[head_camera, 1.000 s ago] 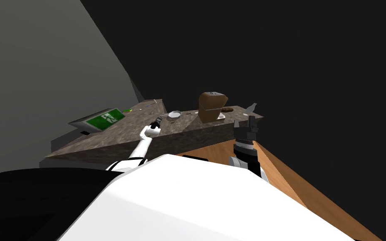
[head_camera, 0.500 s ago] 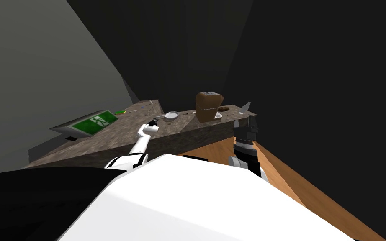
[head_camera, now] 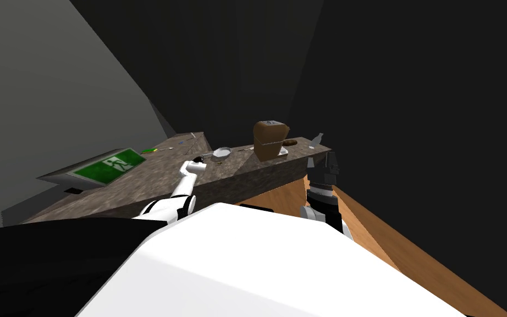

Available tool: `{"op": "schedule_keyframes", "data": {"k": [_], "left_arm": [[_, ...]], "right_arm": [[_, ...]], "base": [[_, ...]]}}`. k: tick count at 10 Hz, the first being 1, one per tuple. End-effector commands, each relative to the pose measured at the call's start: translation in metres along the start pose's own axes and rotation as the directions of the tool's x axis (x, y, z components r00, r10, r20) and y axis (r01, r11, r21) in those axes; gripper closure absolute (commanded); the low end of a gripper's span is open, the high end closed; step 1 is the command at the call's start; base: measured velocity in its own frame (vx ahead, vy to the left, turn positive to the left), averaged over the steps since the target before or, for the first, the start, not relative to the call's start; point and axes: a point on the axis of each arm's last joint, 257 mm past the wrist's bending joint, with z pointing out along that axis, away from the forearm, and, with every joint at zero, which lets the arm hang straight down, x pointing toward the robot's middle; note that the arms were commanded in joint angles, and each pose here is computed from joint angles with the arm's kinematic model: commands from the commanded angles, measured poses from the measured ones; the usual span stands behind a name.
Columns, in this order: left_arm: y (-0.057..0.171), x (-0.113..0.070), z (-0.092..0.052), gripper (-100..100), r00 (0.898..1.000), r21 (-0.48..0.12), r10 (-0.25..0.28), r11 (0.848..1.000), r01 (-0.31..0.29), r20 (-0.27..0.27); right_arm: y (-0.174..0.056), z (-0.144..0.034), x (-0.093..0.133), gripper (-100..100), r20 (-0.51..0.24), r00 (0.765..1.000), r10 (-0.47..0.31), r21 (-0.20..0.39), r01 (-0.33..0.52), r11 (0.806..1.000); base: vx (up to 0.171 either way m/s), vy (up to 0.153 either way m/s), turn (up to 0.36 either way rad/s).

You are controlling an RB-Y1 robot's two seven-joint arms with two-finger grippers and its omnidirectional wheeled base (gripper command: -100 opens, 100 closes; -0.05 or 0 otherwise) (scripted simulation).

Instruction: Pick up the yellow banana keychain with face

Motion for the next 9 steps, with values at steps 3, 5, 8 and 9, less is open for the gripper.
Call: {"op": "schedule_keyframes", "data": {"k": [3, 5, 8, 9], "left_arm": [[0.024, -0.015, 0.008, -100, 0.999, -0.12, -0.044, 0.992, 0.045, 0.007], [0.033, -0.023, 0.011, -100, 0.997, -0.184, -0.079, 0.98, 0.08, 0.012], [0.056, -0.024, 0.012, -100, 0.993, -0.282, -0.115, 0.953, 0.112, 0.005], [0.062, -0.022, 0.01, -100, 0.993, -0.306, -0.116, 0.946, 0.111, 0.002]], "right_arm": [[0.0, 0.0, 0.0, 0, 0.0, 1.0, 0.0, 0.0, 0.0, 1.0], [0.0, 0.0, 0.0, 0, 0.0, 1.0, 0.0, 0.0, 0.0, 1.0], [0.0, 0.0, 0.0, 0, 0.0, 1.0, 0.0, 0.0, 0.0, 1.0], [0.0, 0.0, 0.0, 0, 0.0, 1.0, 0.0, 0.0, 0.0, 1.0]], "base": [[0.012, 0.0, -0.08], [0.019, 0.001, -0.104], [0.018, 0.001, -0.061], [0.021, 0.007, -0.097]]}}
